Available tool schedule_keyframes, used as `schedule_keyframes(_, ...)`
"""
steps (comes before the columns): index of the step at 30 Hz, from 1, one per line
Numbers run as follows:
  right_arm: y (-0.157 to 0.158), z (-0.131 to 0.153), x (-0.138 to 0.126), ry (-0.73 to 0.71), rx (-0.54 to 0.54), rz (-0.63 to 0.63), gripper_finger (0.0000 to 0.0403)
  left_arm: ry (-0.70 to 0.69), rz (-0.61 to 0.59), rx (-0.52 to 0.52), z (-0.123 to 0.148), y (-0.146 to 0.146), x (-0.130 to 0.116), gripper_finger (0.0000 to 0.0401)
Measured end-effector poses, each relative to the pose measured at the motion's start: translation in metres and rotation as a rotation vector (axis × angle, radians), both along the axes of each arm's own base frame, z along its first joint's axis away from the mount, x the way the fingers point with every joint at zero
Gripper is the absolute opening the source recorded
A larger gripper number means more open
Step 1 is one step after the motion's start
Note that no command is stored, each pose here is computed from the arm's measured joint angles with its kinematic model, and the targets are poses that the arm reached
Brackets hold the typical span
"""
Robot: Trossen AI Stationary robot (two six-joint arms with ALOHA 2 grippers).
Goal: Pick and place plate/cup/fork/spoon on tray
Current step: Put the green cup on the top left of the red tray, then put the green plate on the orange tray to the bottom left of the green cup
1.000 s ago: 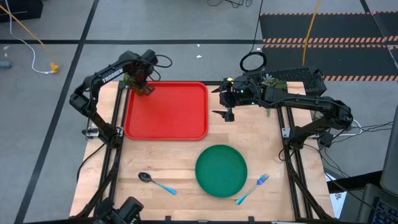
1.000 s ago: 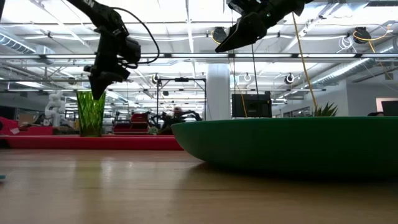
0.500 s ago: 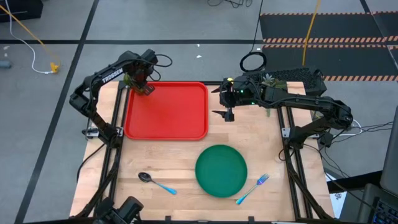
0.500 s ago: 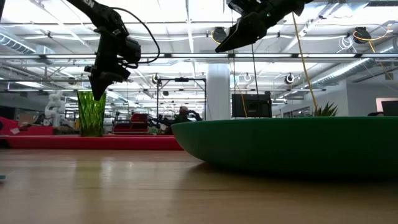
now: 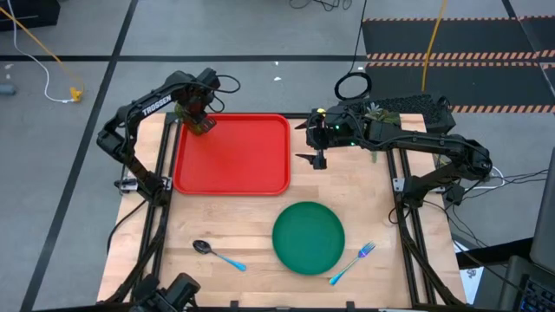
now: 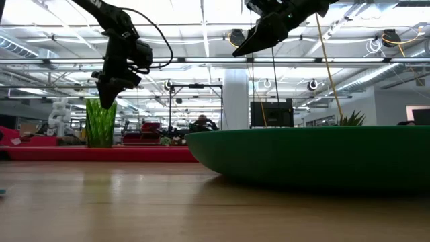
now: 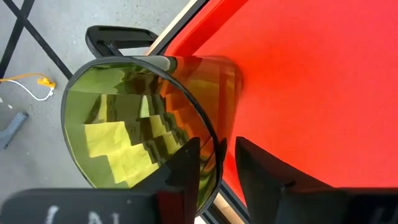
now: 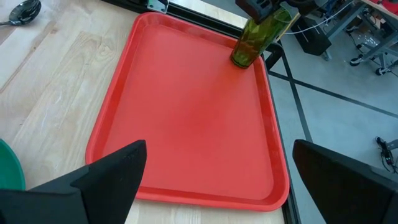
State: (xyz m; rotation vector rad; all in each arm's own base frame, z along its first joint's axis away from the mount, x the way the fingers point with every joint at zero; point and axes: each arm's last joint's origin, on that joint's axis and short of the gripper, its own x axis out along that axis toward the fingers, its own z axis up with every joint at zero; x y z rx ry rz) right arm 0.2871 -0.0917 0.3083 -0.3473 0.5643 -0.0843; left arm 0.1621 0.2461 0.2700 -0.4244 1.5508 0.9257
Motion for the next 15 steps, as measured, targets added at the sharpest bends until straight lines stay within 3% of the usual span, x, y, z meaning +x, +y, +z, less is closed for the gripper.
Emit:
schedule_keyframes(10, 0.0, 0.0, 0.0, 0.0, 0.0, 0.0, 0.0396, 0.022, -0.01, -0.013, 0.004, -0.008, 0.001, 0.012)
schedule_keyframes(15, 0.0, 0.0, 0.0, 0.0, 0.0, 0.0, 0.0396, 0.029, -0.017, 0.061, 0.017, -0.021, 0.003, 0.012)
